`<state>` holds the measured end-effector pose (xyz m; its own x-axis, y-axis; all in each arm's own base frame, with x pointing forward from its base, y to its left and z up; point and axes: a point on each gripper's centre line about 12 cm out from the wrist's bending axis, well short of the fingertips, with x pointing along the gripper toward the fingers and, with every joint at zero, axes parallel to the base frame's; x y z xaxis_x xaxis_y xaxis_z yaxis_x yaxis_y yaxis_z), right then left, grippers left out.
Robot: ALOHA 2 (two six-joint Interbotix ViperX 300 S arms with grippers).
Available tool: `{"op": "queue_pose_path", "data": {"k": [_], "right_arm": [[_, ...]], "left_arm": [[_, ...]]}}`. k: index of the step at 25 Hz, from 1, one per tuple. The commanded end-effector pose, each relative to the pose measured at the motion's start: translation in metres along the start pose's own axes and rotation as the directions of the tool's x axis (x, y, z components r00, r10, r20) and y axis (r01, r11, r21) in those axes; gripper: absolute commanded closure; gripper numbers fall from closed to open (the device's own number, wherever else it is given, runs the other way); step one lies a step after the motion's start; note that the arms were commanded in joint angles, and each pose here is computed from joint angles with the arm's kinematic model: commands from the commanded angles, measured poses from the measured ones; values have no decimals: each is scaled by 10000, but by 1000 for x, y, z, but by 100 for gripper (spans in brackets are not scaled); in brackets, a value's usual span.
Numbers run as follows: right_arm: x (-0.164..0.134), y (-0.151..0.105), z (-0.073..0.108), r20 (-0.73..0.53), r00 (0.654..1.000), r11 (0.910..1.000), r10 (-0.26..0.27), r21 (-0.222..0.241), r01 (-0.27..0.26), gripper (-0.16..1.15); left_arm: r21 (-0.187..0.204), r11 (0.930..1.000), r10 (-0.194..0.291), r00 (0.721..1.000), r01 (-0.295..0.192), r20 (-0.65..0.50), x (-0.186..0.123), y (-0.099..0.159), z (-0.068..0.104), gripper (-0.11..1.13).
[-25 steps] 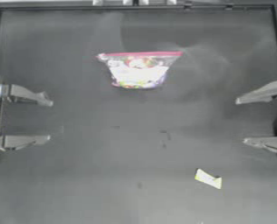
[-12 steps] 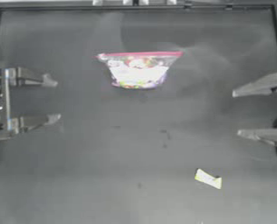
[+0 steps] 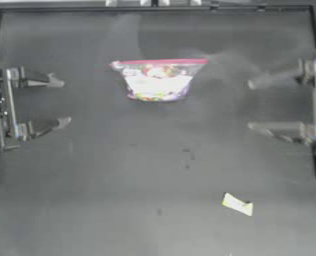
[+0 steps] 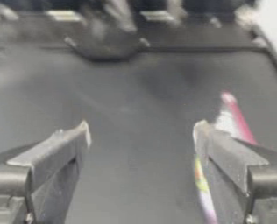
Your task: Put candy in bag
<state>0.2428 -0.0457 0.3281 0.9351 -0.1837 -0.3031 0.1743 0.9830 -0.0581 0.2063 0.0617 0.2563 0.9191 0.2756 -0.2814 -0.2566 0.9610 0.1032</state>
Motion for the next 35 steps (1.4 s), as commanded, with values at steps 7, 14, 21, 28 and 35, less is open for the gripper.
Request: {"op": "queue_pose_path", "data": {"k": [7,14,21,28,35], "right_arm": [[56,-20,42,-2016,9761,9920,-814,-1112,598,-1],[96,-39,54,-3040,9475,9879,-991,-1443,570,-1],[133,-59,57,-3291,9432,9933,-452,-1157,72,-1],[169,-79,64,-3886,9214,9914,-36,-1220,-476,-1],[199,-89,62,-4639,8859,9876,11,-1383,-737,-1]], "left_arm": [[0,10000,1,10000,-1,-46,2,0,3,0],[-61,10000,-17,9998,16,-199,0,-1,-6,0],[-107,9999,-19,9999,17,-168,-3,-1,-11,0],[-230,9997,-7,10000,6,-46,-9,-2,-15,0],[-276,9996,1,10000,0,31,-11,-2,-15,0]]}}
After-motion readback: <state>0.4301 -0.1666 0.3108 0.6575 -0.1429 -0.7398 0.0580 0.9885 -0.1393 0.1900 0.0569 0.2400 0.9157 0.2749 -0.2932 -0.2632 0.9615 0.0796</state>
